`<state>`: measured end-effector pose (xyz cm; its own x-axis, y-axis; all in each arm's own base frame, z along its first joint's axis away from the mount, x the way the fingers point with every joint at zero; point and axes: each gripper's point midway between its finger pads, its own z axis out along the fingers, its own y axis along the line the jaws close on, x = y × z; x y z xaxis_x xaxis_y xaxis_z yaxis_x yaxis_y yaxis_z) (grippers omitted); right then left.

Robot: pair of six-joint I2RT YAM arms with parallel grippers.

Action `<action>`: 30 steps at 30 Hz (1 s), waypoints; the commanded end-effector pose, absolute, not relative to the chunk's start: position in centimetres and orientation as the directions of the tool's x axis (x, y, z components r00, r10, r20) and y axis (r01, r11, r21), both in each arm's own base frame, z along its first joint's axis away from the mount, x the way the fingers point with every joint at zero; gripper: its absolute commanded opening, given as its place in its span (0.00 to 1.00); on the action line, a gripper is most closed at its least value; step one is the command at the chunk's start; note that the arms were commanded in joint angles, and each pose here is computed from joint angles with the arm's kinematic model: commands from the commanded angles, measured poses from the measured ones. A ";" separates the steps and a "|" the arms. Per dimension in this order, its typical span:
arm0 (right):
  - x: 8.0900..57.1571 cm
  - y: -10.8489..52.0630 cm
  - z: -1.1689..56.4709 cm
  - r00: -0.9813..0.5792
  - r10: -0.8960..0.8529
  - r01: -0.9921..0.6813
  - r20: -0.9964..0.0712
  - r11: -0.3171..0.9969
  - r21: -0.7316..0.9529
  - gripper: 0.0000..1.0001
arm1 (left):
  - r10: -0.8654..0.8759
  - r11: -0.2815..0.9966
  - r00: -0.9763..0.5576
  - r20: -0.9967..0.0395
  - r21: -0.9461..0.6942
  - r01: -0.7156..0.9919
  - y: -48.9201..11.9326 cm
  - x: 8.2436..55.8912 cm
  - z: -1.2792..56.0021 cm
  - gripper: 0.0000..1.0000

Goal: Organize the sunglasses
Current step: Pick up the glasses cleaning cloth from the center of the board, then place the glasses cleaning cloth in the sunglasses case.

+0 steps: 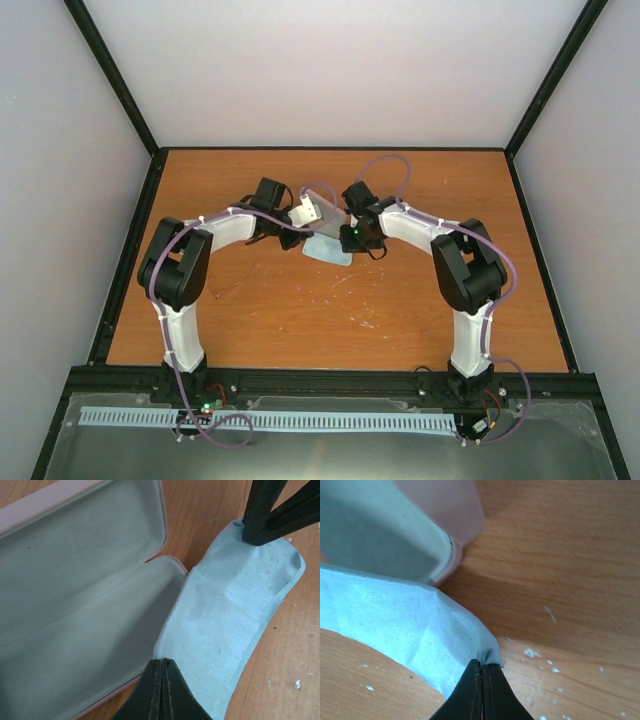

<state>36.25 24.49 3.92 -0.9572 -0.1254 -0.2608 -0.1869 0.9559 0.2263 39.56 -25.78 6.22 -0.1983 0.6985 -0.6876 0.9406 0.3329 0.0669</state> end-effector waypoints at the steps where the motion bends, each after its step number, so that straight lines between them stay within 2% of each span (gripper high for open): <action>1: 36.9 26.1 4.5 -0.951 -0.153 -0.220 -0.270 0.947 0.236 0.03 | 0.685 0.335 -0.140 -0.715 0.139 0.932 -24.9 41.1 8.7 0.00; 14: 39.0 28.5 5.1 -0.941 -0.203 -0.272 -0.272 0.931 0.244 0.03 | 0.682 0.373 -0.114 -0.722 0.210 0.904 -23.2 45.6 9.3 0.01; 30: 40.7 29.5 4.5 -0.939 -0.210 -0.275 -0.273 0.935 0.226 0.03 | 0.704 0.352 -0.105 -0.702 0.217 0.911 -23.3 47.8 7.4 0.01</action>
<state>40.60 29.02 4.91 -0.9414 -0.1899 -0.2788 -0.2607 0.9341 0.2439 46.27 -23.62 6.52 -0.1427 0.7028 -0.6969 0.9152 0.3619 0.1775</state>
